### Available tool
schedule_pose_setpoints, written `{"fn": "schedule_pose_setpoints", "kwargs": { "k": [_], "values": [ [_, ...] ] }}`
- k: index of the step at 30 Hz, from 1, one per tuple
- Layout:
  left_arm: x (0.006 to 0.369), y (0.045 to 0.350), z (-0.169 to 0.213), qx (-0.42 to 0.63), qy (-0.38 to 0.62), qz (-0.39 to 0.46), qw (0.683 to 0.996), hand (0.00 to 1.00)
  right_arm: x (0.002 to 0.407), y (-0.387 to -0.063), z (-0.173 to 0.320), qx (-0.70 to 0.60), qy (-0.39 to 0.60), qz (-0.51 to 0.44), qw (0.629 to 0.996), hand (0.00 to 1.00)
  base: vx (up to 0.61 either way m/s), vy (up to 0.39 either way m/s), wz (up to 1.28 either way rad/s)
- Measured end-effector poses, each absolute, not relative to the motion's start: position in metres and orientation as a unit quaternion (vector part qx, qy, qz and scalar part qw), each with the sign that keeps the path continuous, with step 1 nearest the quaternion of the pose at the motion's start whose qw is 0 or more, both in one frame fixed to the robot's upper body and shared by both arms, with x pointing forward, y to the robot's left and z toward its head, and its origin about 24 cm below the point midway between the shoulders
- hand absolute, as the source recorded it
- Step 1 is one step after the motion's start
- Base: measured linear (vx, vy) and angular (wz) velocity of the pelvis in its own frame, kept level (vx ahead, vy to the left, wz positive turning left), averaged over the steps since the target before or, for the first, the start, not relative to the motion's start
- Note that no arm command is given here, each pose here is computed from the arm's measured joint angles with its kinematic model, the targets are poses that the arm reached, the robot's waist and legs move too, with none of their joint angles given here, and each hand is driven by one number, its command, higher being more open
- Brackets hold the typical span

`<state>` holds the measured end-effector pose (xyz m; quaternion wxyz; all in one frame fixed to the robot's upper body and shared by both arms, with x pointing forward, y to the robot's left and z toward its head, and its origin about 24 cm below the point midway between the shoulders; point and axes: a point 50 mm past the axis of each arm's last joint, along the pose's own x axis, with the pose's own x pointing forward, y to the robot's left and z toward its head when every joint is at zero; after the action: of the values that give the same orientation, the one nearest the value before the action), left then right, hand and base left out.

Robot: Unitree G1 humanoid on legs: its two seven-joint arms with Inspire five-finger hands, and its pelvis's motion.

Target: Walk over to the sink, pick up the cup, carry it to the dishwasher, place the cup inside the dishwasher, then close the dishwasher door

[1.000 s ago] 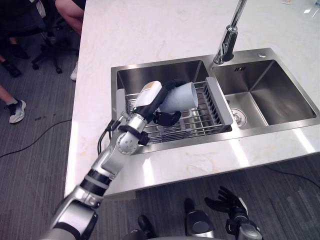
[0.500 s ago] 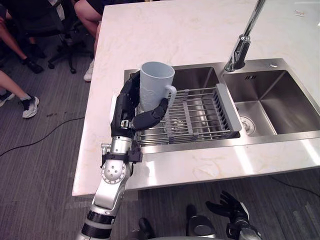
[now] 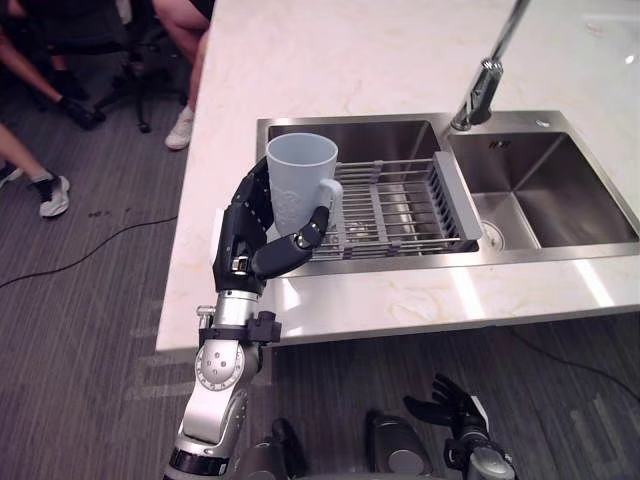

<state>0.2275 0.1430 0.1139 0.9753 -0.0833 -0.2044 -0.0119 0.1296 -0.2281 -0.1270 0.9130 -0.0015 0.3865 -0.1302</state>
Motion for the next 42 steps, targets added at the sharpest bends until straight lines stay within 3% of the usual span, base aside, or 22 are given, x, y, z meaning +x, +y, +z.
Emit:
{"fn": "schedule_pose_setpoints", "kwargs": {
  "k": [4, 14, 26, 34, 42],
  "values": [
    [0.228, 0.137, 0.11, -0.093, -0.191, -0.016, 0.977, 0.3, 0.154, -0.223, -0.121, -0.007, 0.366, -0.12, 0.923, 0.9, -0.2, -0.149, 0.36],
    [0.224, 0.099, 0.114, -0.12, -0.193, -0.109, 0.968, 0.3, 0.131, -0.236, -0.126, -0.015, 0.383, -0.162, 0.909, 0.9, -0.19, -0.021, 0.51],
    [0.22, 0.113, 0.098, -0.11, -0.16, -0.071, 0.978, 0.3, 0.122, -0.221, -0.132, -0.005, 0.399, -0.149, 0.905, 0.9, -0.02, 0.092, 0.19],
    [0.216, 0.116, 0.092, -0.121, -0.145, -0.057, 0.98, 0.3, 0.117, -0.229, -0.132, -0.029, 0.404, -0.156, 0.901, 0.9, -0.04, 0.046, 1.39],
    [0.214, 0.122, 0.084, -0.148, -0.123, -0.044, 0.98, 0.3, 0.165, -0.246, -0.11, -0.079, 0.353, -0.15, 0.92, 0.9, 0.05, 0.267, 1.28]
  ]
}}
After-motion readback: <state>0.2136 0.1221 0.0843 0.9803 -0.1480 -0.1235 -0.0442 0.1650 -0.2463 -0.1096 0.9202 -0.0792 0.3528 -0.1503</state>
